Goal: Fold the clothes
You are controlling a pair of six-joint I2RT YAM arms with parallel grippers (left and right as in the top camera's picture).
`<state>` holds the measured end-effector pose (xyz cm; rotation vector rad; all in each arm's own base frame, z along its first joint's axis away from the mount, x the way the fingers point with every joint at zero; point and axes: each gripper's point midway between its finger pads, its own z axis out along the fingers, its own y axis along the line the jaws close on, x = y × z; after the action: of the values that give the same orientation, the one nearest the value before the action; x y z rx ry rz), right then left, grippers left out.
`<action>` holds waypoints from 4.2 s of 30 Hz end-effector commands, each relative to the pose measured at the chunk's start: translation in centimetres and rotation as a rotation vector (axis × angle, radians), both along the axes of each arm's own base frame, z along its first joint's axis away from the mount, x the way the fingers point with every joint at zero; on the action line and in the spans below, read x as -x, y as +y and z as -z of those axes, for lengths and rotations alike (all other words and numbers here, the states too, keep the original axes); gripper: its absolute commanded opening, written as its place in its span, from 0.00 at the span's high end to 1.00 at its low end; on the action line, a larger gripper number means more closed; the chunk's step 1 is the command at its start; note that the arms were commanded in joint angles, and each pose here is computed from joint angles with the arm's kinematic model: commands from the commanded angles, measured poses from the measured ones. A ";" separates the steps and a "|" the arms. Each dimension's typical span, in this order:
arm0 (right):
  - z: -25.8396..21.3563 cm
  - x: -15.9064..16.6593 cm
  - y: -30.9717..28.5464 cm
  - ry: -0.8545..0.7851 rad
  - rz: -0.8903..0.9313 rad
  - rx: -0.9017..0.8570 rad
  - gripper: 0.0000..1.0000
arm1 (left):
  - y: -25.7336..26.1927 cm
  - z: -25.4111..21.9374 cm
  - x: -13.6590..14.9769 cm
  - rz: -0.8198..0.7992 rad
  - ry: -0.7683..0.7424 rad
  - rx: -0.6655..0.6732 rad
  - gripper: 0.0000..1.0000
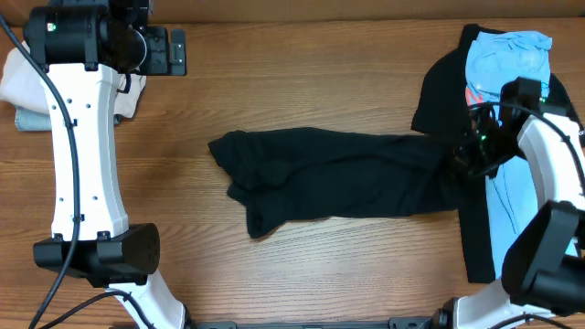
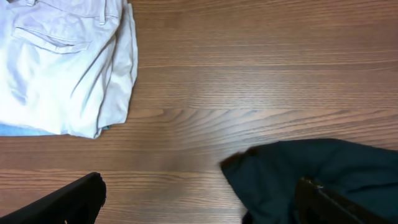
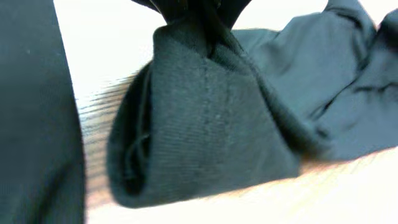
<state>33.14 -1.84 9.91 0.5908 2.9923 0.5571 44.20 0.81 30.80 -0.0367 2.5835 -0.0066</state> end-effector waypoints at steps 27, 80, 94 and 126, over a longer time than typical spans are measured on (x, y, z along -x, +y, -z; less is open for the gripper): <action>-1.9 0.2 18.6 -0.127 -0.380 0.050 0.00 | 0.1 2.4 0.5 -0.013 0.087 0.019 0.00; -1.4 -1.1 12.1 -0.084 -0.249 0.081 0.06 | -11.3 31.7 12.8 0.011 0.620 0.074 0.77; -1.5 -1.6 12.2 -0.104 -0.248 0.080 0.07 | -3.6 20.5 8.1 -0.082 0.547 -0.202 0.96; -3.5 -3.3 7.9 -0.165 -0.101 -0.027 0.02 | -25.9 19.3 10.5 0.308 0.389 -0.023 0.00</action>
<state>35.80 5.96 11.17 0.3984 2.9448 0.5390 31.99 -26.48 11.03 0.5381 2.9491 -0.0900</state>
